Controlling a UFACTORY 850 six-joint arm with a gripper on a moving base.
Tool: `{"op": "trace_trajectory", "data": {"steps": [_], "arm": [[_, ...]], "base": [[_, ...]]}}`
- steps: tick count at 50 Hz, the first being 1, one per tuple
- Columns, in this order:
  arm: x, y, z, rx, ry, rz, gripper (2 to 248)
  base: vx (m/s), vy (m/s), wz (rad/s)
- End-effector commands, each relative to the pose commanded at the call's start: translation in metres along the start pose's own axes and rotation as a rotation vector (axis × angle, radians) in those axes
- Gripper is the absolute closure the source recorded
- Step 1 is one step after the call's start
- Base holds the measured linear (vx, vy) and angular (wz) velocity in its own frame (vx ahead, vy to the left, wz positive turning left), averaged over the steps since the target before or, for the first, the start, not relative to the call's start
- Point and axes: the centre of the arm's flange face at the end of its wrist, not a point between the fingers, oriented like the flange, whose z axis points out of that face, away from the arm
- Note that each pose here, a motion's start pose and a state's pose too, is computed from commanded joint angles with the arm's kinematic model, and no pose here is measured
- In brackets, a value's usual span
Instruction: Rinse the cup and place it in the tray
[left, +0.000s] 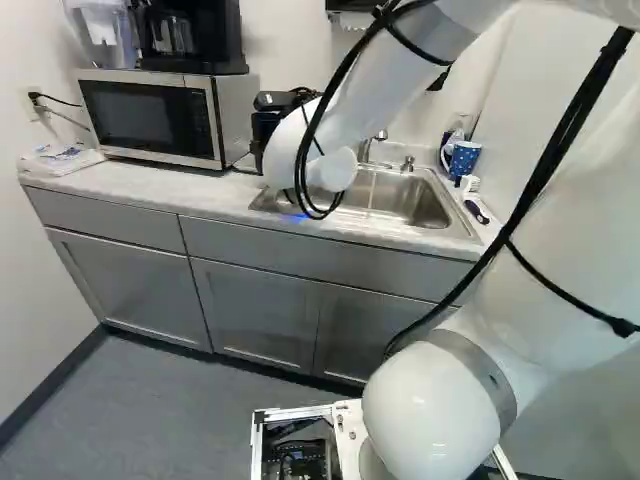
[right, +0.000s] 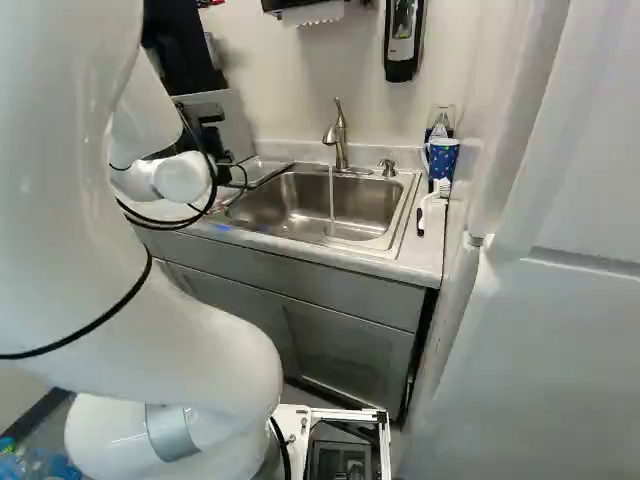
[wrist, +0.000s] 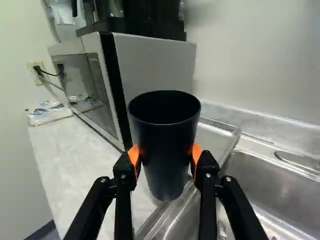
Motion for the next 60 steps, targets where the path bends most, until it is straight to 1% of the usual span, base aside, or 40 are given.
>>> {"op": "trace_trajectory", "data": {"steps": [17,28,40,50,60], "arm": [[0.017,0.025,-0.003,-0.057,0.038,0.006,130],[0.028,0.042,0.0,-0.095,0.047,0.01,130],[0.026,0.06,0.001,-0.134,0.022,0.016,130],[0.023,0.073,-0.006,-0.165,0.001,0.021,130],[0.019,0.085,-0.014,-0.195,-0.005,0.026,130]], "base": [[0.0,0.0,0.0],[0.0,0.0,0.0],[0.0,0.0,0.0],[0.0,0.0,0.0],[0.0,0.0,0.0]]}}
